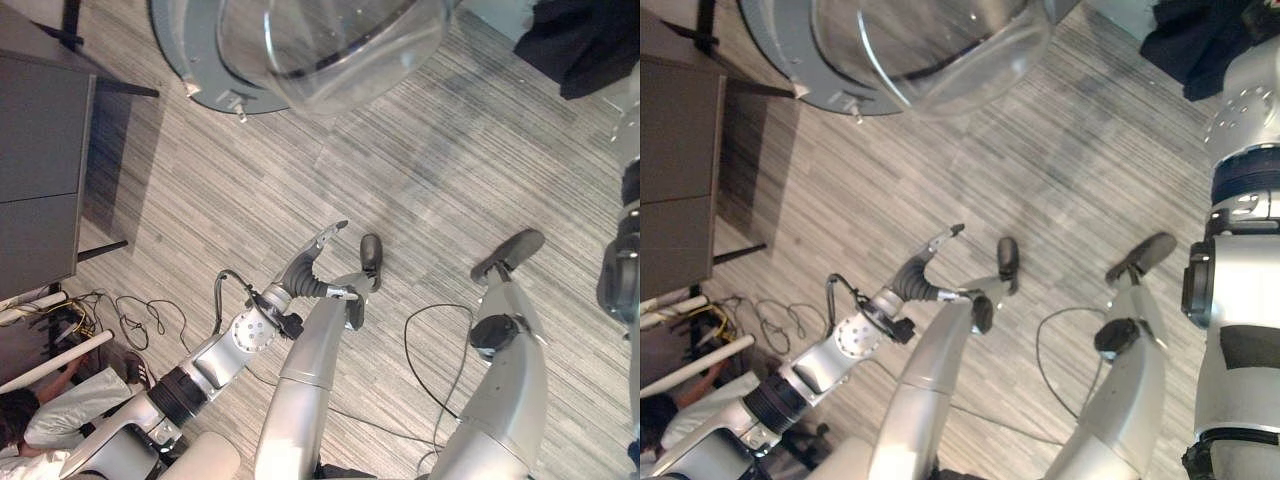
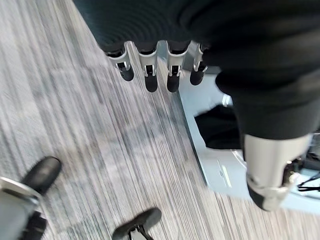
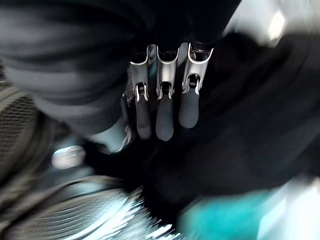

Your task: Grab the laundry basket,head to the washer,open it,put in the laundry and shut it.

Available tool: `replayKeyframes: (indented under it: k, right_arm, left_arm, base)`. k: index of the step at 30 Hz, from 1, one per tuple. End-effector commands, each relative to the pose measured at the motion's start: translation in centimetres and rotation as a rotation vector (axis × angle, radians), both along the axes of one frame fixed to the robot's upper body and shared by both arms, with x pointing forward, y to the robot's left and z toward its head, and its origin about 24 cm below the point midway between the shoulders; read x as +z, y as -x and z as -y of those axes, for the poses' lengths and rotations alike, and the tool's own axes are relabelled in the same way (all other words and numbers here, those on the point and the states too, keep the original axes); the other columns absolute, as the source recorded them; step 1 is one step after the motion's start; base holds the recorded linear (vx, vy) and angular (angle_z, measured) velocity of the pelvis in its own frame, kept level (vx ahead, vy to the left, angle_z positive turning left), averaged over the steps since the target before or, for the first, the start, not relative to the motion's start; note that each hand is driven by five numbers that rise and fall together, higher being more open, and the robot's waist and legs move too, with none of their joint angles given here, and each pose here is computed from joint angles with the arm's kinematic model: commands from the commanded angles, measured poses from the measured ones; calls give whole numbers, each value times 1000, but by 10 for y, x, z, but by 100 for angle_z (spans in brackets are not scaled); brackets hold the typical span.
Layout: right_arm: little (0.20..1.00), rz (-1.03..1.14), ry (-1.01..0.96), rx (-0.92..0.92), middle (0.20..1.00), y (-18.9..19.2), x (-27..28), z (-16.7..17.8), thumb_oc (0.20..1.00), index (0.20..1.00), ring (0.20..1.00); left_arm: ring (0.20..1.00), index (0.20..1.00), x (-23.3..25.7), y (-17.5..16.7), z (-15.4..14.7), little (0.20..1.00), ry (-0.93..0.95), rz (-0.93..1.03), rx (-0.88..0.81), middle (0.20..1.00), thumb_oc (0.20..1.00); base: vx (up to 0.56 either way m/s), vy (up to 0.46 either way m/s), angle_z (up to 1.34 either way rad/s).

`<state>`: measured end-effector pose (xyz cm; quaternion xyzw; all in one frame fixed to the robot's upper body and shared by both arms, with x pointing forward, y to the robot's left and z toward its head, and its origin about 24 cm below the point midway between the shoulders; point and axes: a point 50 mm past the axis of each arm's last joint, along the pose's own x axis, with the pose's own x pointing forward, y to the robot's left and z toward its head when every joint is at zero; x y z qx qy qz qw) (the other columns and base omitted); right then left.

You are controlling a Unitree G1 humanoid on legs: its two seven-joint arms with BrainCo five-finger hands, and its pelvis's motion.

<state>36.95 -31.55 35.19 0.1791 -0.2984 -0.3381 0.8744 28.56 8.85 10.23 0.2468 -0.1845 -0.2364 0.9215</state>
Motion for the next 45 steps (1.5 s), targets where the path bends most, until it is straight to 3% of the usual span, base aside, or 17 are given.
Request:
replayKeyframes:
  k: [1, 6, 12, 27, 45]
  right_arm:
    - [1000, -231, 80, -34, 1000, -4, -48, 19, 1000, 1000, 1000]
    - [1000, -460, 10, -70, 1000, 1, -103, 44, 1000, 1000, 1000]
    - [1000, -644, 182, -65, 1000, 8, -133, 55, 1000, 1000, 1000]
    - [1000, -474, 227, -215, 1000, 19, -65, 65, 1000, 1000, 1000]
    - [1000, -278, 110, -131, 1000, 12, -26, 45, 1000, 1000, 1000]
  left_arm:
    - [1000, 1000, -9, 12, 4, 1000, 51, -25, -16, 1000, 1000]
    - [1000, 1000, -10, 11, 9, 1000, 20, -15, -22, 1000, 1000]
    - [1000, 1000, -13, 15, 4, 1000, 16, -18, -14, 1000, 1000]
    - [1000, 1000, 14, 12, 3, 1000, 96, 75, -3, 1000, 1000]
    - [1000, 1000, 29, 11, -13, 1000, 154, 118, 30, 1000, 1000]
  base:
    - [-1, -46, -2]
    - [0, -13, 0]
    - [7, -25, 1]
    - [14, -34, 4]
    - [12, -19, 8]
